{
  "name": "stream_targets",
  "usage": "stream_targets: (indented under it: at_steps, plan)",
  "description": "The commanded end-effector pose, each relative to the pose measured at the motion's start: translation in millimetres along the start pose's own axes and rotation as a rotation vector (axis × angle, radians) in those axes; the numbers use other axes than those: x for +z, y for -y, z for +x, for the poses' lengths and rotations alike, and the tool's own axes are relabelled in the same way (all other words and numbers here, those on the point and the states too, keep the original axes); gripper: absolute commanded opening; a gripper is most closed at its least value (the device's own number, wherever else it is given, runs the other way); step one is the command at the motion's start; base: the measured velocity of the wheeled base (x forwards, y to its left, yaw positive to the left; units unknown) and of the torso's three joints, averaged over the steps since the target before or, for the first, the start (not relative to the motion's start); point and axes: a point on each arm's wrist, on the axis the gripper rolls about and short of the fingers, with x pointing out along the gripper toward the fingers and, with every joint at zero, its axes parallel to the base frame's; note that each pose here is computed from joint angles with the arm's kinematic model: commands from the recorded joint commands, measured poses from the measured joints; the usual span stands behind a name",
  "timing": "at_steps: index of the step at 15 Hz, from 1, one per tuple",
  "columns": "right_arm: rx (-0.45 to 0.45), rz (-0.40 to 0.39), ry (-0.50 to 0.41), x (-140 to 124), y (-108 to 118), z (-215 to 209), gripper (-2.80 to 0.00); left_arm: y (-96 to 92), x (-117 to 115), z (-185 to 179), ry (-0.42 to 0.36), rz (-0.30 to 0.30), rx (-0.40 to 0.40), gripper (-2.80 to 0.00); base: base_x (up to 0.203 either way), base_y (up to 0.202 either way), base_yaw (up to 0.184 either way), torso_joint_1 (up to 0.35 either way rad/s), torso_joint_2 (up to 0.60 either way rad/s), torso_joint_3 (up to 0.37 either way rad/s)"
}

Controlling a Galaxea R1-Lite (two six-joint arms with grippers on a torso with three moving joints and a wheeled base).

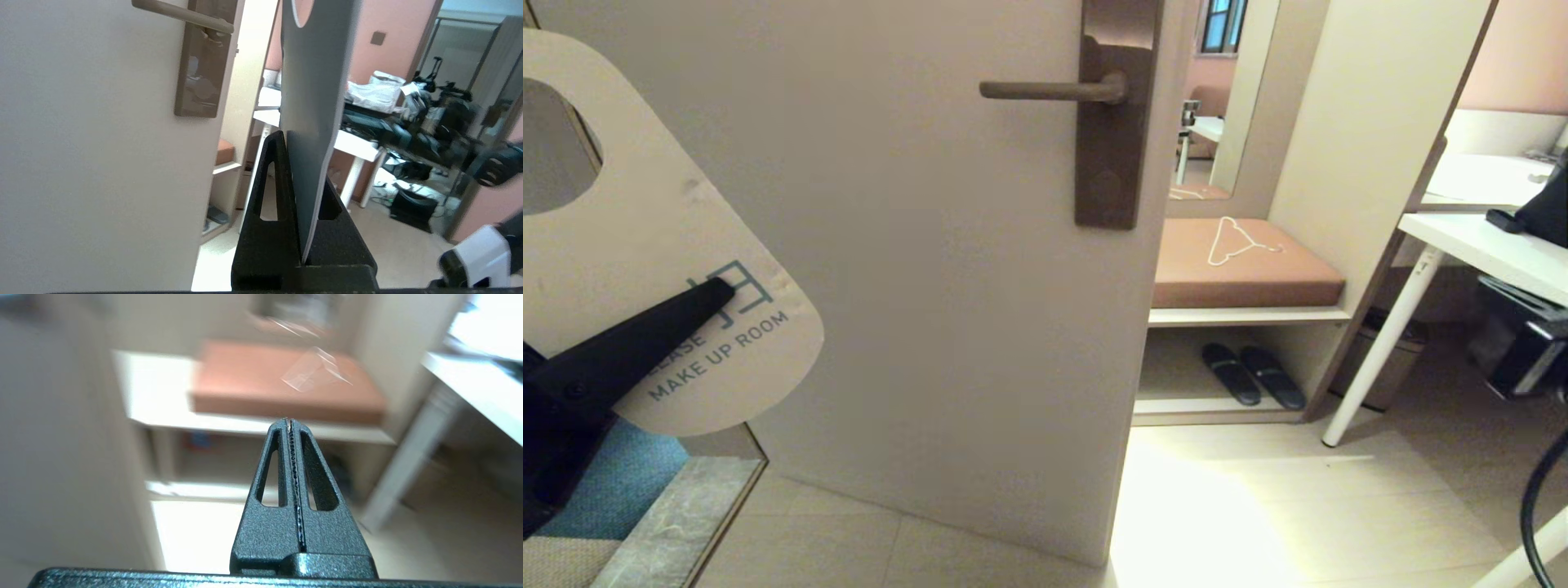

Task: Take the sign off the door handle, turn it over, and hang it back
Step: Hang the sign back with the other side facing out

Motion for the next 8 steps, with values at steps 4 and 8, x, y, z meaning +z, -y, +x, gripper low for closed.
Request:
stream_targets:
  at_steps: [4, 8]
  plan:
    - [-0.131, -0.014, 0.033, -50.3, 30.3, -83.0, -2.80, 2.7, 1.5, -2.7, 0.010, 0.029, -0.006, -2.80, 0.000, 0.000, 0.000, 0.000, 0.00, 0.000]
    - [-0.217, -0.031, -0.023, -71.8, 36.4, -112.7, -2.80, 8.5, -0.1, -11.8, -0.034, 0.057, 0.015, -2.80, 0.000, 0.000, 0.000, 0.000, 0.00, 0.000]
